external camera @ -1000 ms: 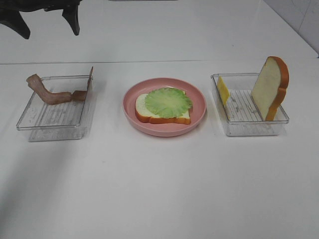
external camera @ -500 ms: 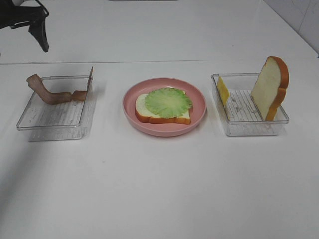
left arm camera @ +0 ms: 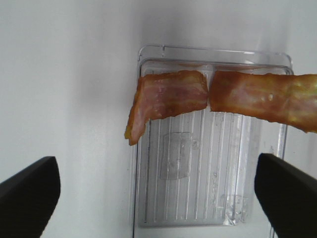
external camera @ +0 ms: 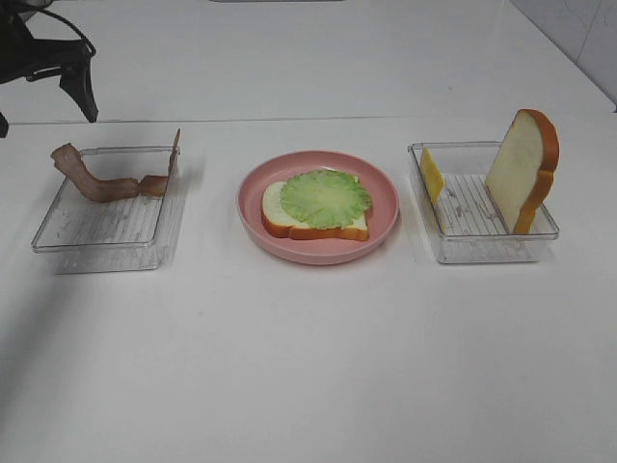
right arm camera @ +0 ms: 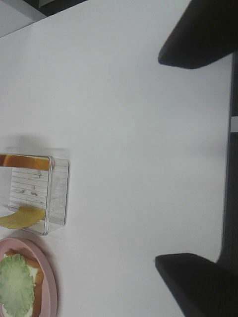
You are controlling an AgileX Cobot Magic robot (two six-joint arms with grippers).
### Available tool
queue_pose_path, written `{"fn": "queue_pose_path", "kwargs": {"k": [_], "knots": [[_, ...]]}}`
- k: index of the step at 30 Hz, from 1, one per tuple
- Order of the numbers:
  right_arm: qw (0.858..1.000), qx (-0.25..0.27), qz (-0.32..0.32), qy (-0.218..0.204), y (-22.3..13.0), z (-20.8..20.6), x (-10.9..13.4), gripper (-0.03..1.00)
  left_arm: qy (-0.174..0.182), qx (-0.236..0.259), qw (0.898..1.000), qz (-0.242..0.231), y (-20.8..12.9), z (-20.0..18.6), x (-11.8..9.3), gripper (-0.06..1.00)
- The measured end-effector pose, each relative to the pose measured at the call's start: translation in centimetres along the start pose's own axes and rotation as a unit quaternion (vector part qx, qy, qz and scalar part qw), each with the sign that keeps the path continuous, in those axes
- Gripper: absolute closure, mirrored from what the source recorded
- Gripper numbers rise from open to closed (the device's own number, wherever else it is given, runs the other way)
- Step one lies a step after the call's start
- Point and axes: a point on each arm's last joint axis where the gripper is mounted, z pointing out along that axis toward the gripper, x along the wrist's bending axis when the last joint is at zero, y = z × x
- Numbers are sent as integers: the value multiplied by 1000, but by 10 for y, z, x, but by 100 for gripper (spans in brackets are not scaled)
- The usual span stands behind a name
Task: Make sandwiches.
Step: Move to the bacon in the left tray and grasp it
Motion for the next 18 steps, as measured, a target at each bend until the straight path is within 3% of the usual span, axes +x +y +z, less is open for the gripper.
{"fn": "queue_pose_path", "kwargs": {"k": [5, 18], "knots": [[1000, 0, 0, 0, 0, 0, 0, -2, 4, 19, 1000, -2, 0, 25, 3, -4], [1000, 0, 0, 0, 0, 0, 0, -2, 5, 11, 1000, -2, 3, 57, 7, -4]]}}
